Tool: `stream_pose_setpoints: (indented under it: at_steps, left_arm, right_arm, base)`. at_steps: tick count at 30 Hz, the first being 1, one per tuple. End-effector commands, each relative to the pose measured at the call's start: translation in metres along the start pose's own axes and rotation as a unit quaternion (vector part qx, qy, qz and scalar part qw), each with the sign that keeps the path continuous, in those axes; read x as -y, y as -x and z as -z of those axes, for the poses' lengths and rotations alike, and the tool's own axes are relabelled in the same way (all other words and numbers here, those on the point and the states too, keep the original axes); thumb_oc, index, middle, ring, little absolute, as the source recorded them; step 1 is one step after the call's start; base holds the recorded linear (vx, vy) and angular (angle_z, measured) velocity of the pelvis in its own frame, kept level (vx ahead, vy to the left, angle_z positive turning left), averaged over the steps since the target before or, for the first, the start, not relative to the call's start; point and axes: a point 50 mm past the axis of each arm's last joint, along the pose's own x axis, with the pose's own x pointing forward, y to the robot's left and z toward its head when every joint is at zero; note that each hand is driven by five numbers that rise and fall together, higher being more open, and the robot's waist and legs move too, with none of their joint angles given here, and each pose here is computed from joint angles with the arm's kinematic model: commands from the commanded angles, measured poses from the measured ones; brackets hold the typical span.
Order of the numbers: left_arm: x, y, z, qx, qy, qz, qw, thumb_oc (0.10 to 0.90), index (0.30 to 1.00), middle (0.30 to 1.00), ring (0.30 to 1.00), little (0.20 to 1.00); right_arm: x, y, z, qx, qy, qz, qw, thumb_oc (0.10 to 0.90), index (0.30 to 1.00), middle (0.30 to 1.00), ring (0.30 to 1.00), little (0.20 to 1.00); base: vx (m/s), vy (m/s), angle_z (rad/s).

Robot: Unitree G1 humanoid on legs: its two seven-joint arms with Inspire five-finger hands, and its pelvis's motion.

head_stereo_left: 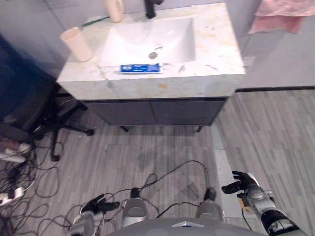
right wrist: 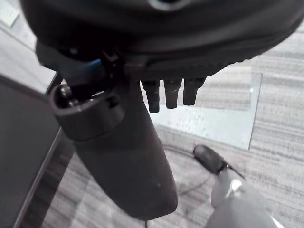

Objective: Organize the bathroom.

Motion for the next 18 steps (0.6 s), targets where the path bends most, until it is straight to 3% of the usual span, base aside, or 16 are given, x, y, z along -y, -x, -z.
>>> stream_pose_setpoints:
  at_steps: [1, 10, 15, 18]
  left_arm:
    - [-0.040, 0.006, -0.010, 0.007, -0.040, -0.056, 0.998, 0.800, 0.900, 0.900, 0.900, 0.900]
    - [-0.060, 0.012, -0.002, 0.000, 0.035, -0.095, 0.995, 0.800, 0.900, 0.900, 0.900, 0.900]
    - [-0.061, 0.012, 0.001, -0.015, 0.008, -0.103, 0.995, 0.800, 0.900, 0.900, 0.900, 0.900]
    - [-0.061, 0.010, -0.008, -0.003, 0.015, -0.110, 0.994, 0.800, 0.900, 0.900, 0.900, 0.900]
  right_arm:
    - [0.015, 0.000, -0.023, 0.059, 0.005, 0.014, 0.998, 0.800, 0.900, 0.900, 0.900, 0.900]
    - [0.010, 0.003, -0.013, 0.054, -0.007, -0.002, 0.999, 0.800, 0.900, 0.900, 0.900, 0.900]
    - [0.002, 0.004, -0.003, 0.040, 0.003, -0.020, 0.999, 0.800, 0.900, 0.900, 0.900, 0.900]
    - [-0.007, 0.003, -0.009, 0.046, 0.021, -0.042, 0.998, 0.800, 0.900, 0.900, 0.900, 0.900]
  base:
    - [0.05, 0.045, 0.05]
    - [0.01, 0.052, -0.05]
    - [0.05, 0.083, -0.11]
    - [0.12, -0.214, -0.35]
